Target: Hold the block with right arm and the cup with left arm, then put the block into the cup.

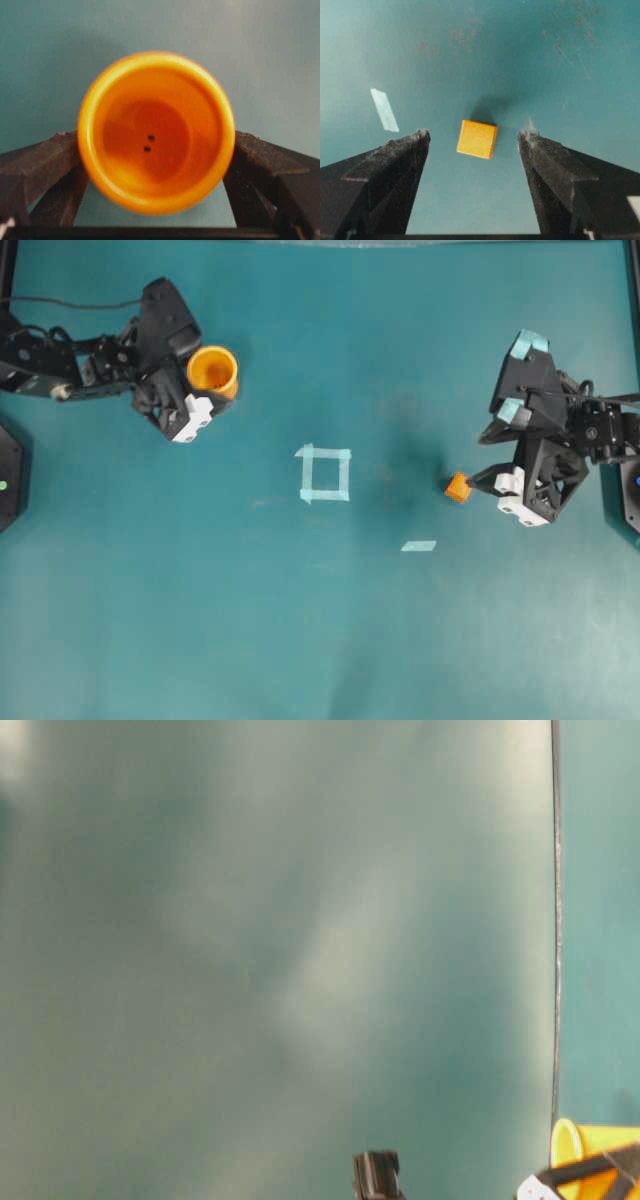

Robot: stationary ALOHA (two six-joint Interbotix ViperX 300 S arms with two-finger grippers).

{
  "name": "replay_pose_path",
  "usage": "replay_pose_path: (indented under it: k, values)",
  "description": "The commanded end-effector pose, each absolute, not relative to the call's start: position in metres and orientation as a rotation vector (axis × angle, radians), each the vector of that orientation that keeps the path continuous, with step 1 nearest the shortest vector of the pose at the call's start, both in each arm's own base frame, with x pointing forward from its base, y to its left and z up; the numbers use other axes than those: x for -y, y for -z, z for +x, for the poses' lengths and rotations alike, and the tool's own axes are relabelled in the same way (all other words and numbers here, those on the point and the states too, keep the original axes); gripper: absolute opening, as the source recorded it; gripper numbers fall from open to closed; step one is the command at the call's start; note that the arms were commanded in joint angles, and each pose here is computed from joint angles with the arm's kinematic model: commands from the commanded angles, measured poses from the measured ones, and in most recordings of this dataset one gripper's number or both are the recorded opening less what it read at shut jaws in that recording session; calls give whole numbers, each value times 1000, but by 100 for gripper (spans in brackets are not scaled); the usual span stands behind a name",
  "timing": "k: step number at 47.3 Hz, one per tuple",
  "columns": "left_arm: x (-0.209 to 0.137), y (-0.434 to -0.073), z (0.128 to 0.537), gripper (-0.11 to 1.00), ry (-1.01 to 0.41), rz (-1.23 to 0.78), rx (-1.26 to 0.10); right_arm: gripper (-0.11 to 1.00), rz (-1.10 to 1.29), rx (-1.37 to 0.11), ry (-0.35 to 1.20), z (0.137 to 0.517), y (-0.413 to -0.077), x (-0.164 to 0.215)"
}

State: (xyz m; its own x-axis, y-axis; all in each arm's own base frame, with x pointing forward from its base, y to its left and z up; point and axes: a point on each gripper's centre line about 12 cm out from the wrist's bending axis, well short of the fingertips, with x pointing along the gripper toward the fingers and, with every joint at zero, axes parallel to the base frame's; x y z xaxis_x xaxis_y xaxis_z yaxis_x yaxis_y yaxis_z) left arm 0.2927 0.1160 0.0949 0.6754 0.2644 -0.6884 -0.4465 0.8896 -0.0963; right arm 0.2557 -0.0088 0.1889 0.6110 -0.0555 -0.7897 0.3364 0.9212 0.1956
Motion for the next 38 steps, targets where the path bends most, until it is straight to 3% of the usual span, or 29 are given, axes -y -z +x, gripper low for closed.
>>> replay_pose_path:
  k: [1, 17, 28, 38]
  values:
    - [-121, -103, 302, 89, -407, -260, -689, 68, 344, -849, 223, 262, -200, 9]
    - [-114, -99, 298, 82, -392, -258, -710, 68, 337, -913, 242, 260, -192, 10]
    - [-86, -103, 312, 81, -302, -226, -735, 68, 282, -1065, 288, 261, -174, 14]
    - [-61, -108, 326, 80, -225, -196, -774, 68, 272, -1082, 286, 273, -167, 14]
